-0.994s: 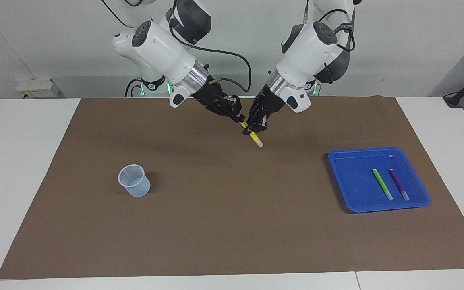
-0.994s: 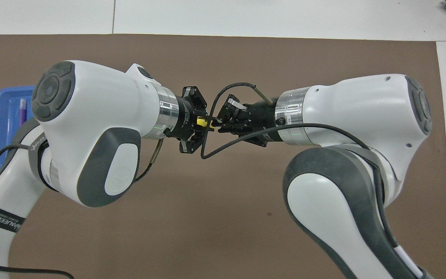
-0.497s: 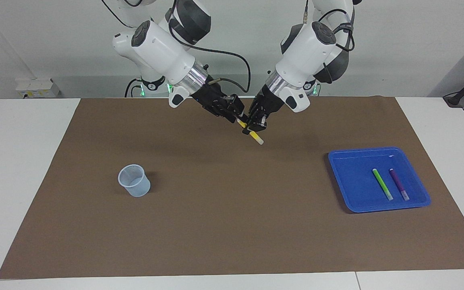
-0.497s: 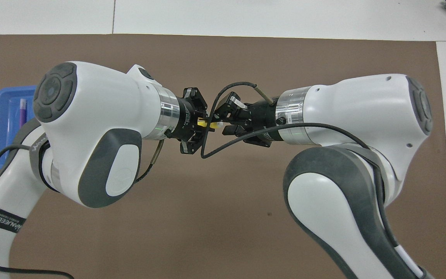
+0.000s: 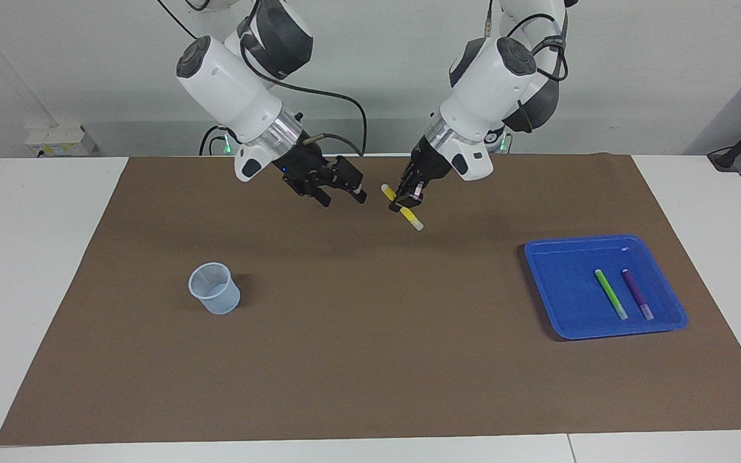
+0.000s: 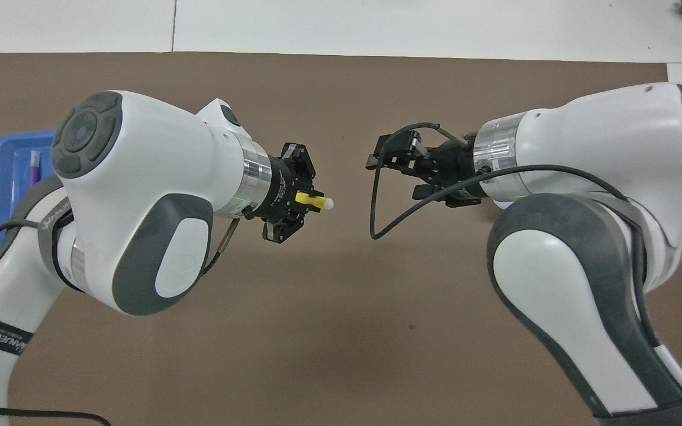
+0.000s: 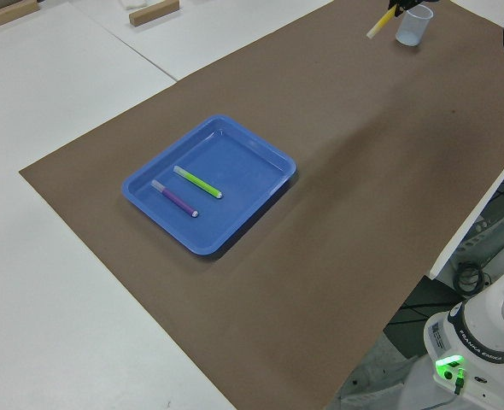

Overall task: Right arm passes pens to left for tray arrangement
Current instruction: 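Carry the yellow pen to the tray with the left gripper while the right gripper withdraws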

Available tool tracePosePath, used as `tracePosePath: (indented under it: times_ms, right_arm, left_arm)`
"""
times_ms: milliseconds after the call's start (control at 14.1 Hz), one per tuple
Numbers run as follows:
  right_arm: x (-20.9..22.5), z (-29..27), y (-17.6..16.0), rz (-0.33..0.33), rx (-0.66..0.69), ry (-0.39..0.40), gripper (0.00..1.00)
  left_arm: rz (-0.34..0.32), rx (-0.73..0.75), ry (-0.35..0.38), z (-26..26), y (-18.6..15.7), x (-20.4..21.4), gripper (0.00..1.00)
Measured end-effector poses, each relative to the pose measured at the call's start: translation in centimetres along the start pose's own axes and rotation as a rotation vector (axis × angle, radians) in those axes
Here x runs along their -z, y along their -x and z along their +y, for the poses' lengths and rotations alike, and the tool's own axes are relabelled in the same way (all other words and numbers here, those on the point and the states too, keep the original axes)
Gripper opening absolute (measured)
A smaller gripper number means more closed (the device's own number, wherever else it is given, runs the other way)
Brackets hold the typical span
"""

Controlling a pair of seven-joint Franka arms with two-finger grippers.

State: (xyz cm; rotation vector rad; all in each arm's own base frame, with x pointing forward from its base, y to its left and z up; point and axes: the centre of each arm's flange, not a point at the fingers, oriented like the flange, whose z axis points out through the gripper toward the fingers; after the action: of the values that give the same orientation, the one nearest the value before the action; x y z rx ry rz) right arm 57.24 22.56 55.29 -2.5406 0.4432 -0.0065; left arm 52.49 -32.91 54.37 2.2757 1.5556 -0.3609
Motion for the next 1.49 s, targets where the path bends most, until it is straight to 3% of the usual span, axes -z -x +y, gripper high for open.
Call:
tracePosePath:
  times_ms: [142,284,497,781,1065,1491]
  right_arm:
    - [0.9,2.0,-0.8,0.006,0.127,0.111,1.00]
    - [2.2,4.8,-1.6,-0.032,0.222,0.232,1.00]
    - [6.7,10.9,-3.7,-0.081,0.236,0.307,1.00]
    - [12.2,17.6,-6.1,-0.035,0.257,0.483,1.00]
    - [15.6,16.4,-5.2,0.014,0.279,0.494,1.00]
    - [16.6,16.2,-3.6,-0.007,0.280,0.507,1.00]
  left_arm:
    - [0.008,-0.104,-0.035,-0.3,-1.7,0.7,0.19]
    - [0.011,-0.200,-0.065,-0.5,-3.7,1.5,0.19]
    - [0.051,-0.336,-0.129,-1.1,-7.8,2.8,0.19]
    - [0.110,-0.469,-0.163,-1.8,-16.4,6.2,0.19]
    - [0.106,-0.644,-0.184,-3.7,-23.3,8.7,0.19]
    - [0.169,-0.967,-0.259,-5.9,-30.1,8.7,0.19]
